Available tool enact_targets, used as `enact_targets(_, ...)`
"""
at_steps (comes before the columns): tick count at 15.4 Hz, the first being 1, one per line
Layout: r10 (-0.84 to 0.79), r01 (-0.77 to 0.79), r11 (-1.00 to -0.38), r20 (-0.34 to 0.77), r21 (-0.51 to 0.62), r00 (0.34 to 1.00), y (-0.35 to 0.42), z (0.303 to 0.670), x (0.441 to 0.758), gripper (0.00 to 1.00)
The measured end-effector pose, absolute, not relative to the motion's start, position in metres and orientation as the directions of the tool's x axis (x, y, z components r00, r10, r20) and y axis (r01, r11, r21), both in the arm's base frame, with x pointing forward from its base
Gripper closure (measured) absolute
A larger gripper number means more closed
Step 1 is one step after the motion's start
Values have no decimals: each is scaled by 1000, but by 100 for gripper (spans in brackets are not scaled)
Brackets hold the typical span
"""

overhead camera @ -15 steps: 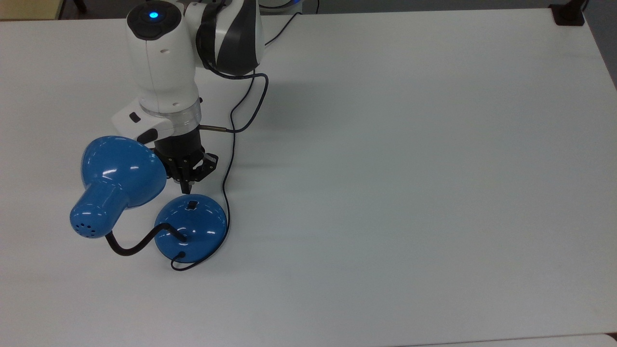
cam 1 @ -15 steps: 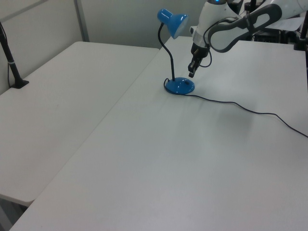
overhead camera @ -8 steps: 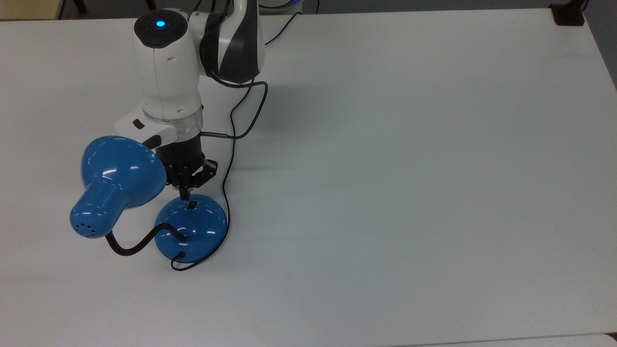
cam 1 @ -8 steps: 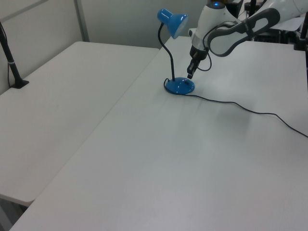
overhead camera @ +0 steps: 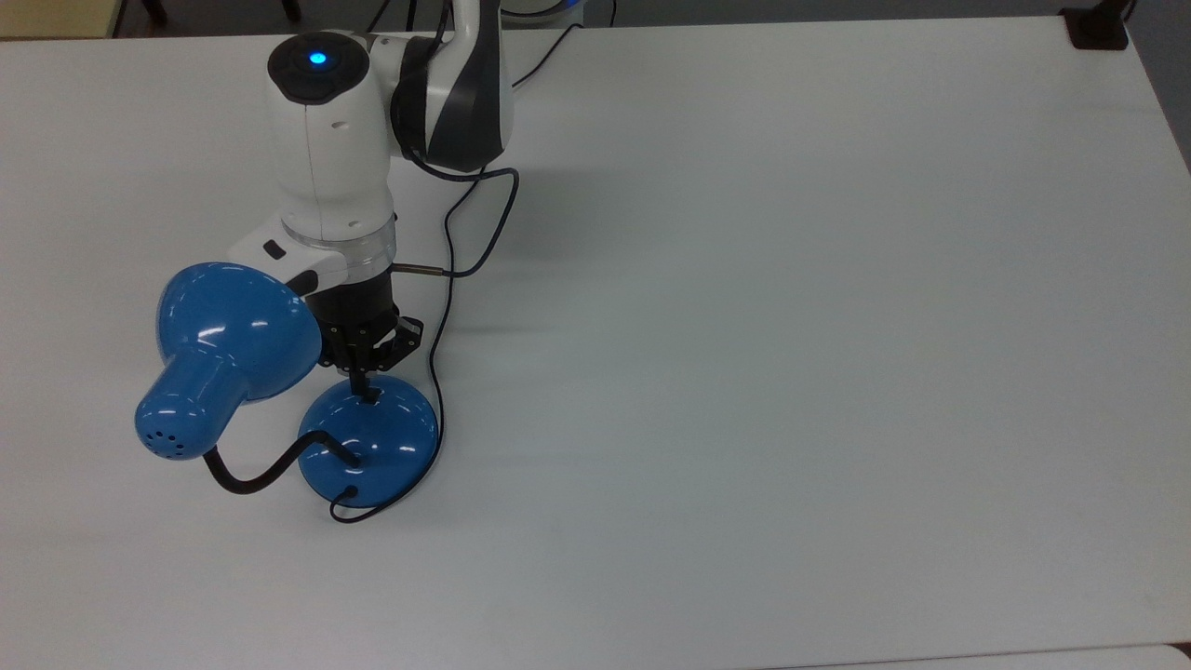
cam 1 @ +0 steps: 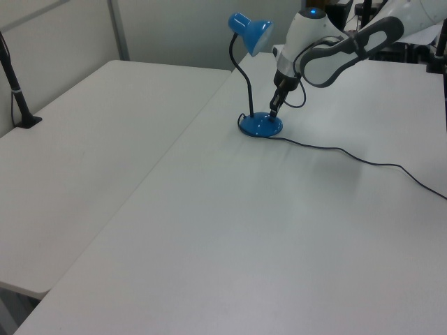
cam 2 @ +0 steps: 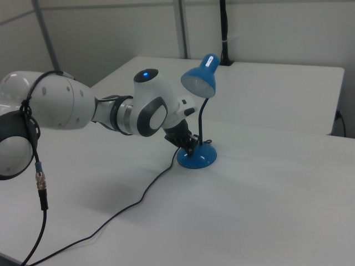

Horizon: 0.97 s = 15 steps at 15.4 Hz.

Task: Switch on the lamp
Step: 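Press down on the switch atop the blue lamp base with the gripper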

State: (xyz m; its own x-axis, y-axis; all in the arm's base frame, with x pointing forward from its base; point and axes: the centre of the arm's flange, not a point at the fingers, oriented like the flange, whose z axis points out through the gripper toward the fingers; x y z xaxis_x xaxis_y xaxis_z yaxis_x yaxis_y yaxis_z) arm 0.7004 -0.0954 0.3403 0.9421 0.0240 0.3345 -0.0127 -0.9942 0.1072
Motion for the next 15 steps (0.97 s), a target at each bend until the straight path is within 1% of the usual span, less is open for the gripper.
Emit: enact_targets(15,27,-10,-994,336,108,941,-95,335,706,99)
